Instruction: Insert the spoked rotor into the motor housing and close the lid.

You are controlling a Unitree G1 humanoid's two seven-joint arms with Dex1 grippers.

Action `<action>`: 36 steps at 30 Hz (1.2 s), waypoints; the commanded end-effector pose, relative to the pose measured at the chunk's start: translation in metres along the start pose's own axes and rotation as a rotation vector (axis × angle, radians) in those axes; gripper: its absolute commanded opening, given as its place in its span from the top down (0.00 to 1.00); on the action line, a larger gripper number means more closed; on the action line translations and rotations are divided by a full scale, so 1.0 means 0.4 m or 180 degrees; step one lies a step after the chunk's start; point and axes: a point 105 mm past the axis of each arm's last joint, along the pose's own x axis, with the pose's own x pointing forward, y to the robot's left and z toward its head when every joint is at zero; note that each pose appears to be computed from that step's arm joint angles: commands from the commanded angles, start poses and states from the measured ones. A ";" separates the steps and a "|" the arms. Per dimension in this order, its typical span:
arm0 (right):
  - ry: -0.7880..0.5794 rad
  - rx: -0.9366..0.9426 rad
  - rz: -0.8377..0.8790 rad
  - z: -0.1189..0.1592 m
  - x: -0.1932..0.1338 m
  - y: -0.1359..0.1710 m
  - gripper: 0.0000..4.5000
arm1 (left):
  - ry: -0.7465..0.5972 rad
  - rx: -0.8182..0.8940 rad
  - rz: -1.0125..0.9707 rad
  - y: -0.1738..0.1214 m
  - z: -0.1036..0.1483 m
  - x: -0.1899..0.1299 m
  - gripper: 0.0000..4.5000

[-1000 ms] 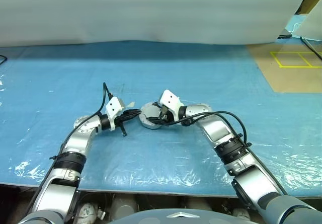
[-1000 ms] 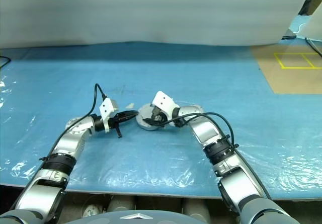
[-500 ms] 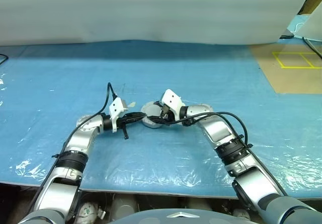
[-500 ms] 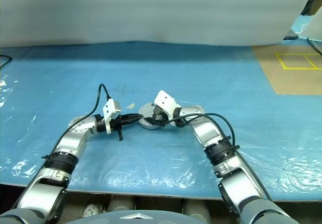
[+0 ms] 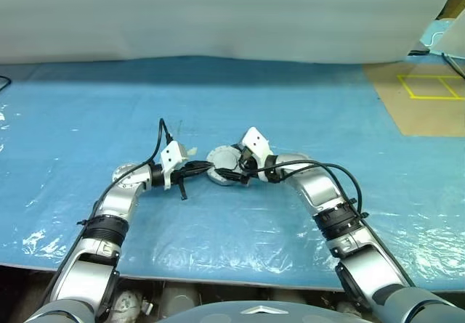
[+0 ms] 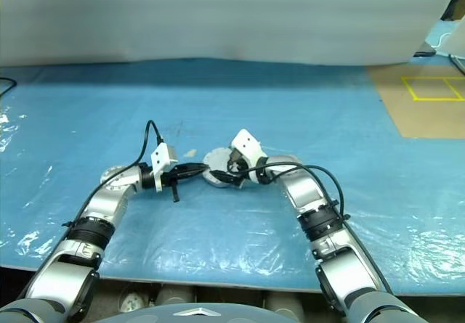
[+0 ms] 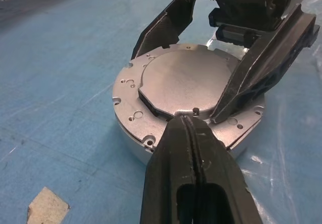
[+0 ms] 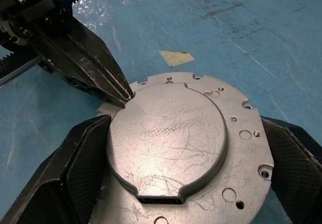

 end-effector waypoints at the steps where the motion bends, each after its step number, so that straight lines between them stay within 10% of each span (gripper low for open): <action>1: -0.0495 0.0120 0.0176 0.074 -0.040 0.012 0.00 | 0.0219 -0.0120 0.0006 -0.008 -0.044 -0.005 1.00; 13: -0.0950 0.0616 0.0232 0.122 -0.081 0.026 0.00 | 0.0222 -0.0077 -0.0040 -0.005 -0.037 0.001 1.00; 25: -0.0692 0.2135 -0.0492 -0.046 -0.145 -0.093 0.00 | 0.0220 -0.0041 -0.0080 -0.003 -0.033 0.002 1.00; 36: -0.0564 0.2620 -0.0023 -0.069 -0.120 -0.019 0.00 | 0.0248 -0.0009 -0.0098 0.000 -0.031 0.000 1.00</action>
